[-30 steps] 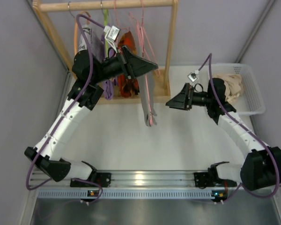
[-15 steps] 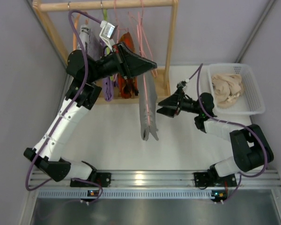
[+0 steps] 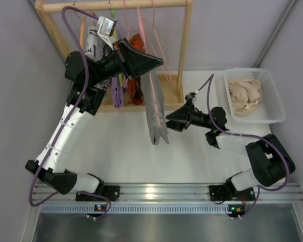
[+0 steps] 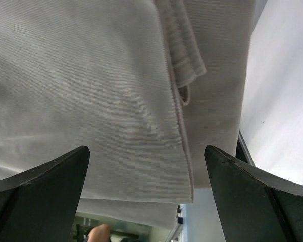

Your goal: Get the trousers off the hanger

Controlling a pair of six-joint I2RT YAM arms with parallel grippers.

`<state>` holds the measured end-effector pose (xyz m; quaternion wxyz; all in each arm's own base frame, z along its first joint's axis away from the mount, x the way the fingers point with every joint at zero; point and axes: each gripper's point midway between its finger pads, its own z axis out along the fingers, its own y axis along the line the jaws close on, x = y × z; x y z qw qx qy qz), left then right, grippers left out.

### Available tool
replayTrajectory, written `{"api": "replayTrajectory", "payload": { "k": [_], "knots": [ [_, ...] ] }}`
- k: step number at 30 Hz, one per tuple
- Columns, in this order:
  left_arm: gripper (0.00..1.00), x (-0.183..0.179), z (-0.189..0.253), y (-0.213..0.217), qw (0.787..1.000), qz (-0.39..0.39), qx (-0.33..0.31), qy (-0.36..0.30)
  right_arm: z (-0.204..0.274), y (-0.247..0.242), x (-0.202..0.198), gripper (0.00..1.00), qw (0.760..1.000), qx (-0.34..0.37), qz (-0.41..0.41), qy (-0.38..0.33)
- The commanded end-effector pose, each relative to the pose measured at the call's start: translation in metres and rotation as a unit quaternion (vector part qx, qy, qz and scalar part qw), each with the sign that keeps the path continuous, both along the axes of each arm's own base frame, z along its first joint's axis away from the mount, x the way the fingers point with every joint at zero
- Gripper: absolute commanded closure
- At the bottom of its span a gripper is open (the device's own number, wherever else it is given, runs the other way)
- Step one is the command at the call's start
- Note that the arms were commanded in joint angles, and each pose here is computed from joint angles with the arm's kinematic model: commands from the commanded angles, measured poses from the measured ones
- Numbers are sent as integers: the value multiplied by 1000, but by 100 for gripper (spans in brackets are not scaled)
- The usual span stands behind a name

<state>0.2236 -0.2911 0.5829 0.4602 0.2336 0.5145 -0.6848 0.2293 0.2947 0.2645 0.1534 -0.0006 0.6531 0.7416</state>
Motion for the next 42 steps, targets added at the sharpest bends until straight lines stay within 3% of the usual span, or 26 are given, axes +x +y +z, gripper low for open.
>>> {"api": "replayTrajectory", "payload": {
  "k": [1,10,19,27,30,33,34,38,40,41,42],
  "knots": [
    [100,-17,43,16,996,16,-52,-77,13,6,0,0,999,48,0,-14],
    [100,-18,45,19,995,16,-54,-78,30,18,15,1,993,117,4,9],
    [100,-17,45,19,996,13,-54,-71,67,19,34,1,981,191,-12,-29],
    [100,-17,45,19,996,14,-55,-69,92,23,17,1,976,209,7,-68],
    [100,-15,45,19,996,16,-56,-67,99,28,8,8,974,212,24,-76],
    [100,-14,44,19,996,17,-55,-65,99,28,6,22,974,211,27,-72],
    [100,-12,43,20,996,19,-55,-65,98,27,6,35,974,211,25,-73],
    [100,-13,39,20,997,19,-52,-61,105,18,9,71,973,213,13,-89],
    [100,-13,38,21,997,21,-52,-60,113,10,10,78,971,218,7,-98],
    [100,-12,35,20,997,21,-50,-56,119,8,9,90,970,223,9,-101],
    [100,-12,35,21,997,22,-49,-57,122,6,9,95,969,223,10,-106]
  ]
}}
